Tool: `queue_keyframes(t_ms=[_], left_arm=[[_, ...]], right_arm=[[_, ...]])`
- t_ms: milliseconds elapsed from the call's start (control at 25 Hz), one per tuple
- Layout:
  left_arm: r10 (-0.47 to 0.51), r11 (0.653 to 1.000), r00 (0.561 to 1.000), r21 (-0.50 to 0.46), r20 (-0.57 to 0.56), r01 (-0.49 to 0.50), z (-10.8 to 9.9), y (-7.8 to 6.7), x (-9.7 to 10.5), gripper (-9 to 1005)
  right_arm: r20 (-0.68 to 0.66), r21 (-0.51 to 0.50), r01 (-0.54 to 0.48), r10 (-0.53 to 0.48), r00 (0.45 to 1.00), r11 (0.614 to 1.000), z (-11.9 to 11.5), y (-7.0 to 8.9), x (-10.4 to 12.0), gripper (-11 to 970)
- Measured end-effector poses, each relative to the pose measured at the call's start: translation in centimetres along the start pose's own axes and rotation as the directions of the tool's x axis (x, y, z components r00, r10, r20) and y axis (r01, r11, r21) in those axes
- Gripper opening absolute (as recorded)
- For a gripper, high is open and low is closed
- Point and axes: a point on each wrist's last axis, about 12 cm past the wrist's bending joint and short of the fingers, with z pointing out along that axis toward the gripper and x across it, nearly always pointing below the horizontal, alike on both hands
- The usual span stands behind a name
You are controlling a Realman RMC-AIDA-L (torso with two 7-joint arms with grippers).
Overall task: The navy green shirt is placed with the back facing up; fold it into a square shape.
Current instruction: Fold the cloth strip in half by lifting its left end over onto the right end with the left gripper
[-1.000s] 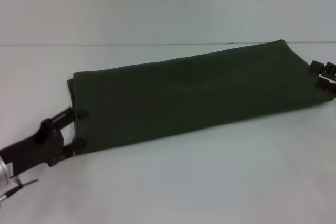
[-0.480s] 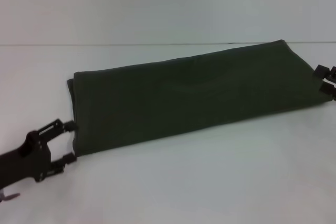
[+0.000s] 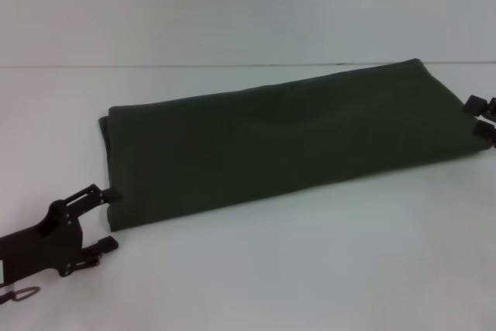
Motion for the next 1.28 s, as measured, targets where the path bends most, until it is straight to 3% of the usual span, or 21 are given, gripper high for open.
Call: queue_keyframes(t_ms=[640,880,1160,1280], left_arm=[[-0.012,1.0,1.0,-0.027,-0.007,0.011,1.5,-0.9,-0.3,921],[0.024,0.999,1.0,-0.034,0.004,-0.024,3.0,-2.0,-0.8,916],[0.173,0.979,0.985,0.114,-0.012,-0.171,3.9,-4.5,-0.6,909],[0.139,0.988,0.989,0.074,-0.043,-0.135,3.8,-3.4,-0.1,907]], right_arm=[[0.012,0.011,-0.009,0.009,1.0,1.0,-0.3,-0.3,0.1,854],[0.019,0.012,-0.014,0.014,1.0,1.0,-0.4,-0.3,0.0,853],[0.034,0.007,-0.024,0.024,0.999,1.0,-0.6,-0.3,0.0,852],[0.036,0.011,-0.03,0.03,0.999,0.999,-0.6,-0.5,0.1,853]])
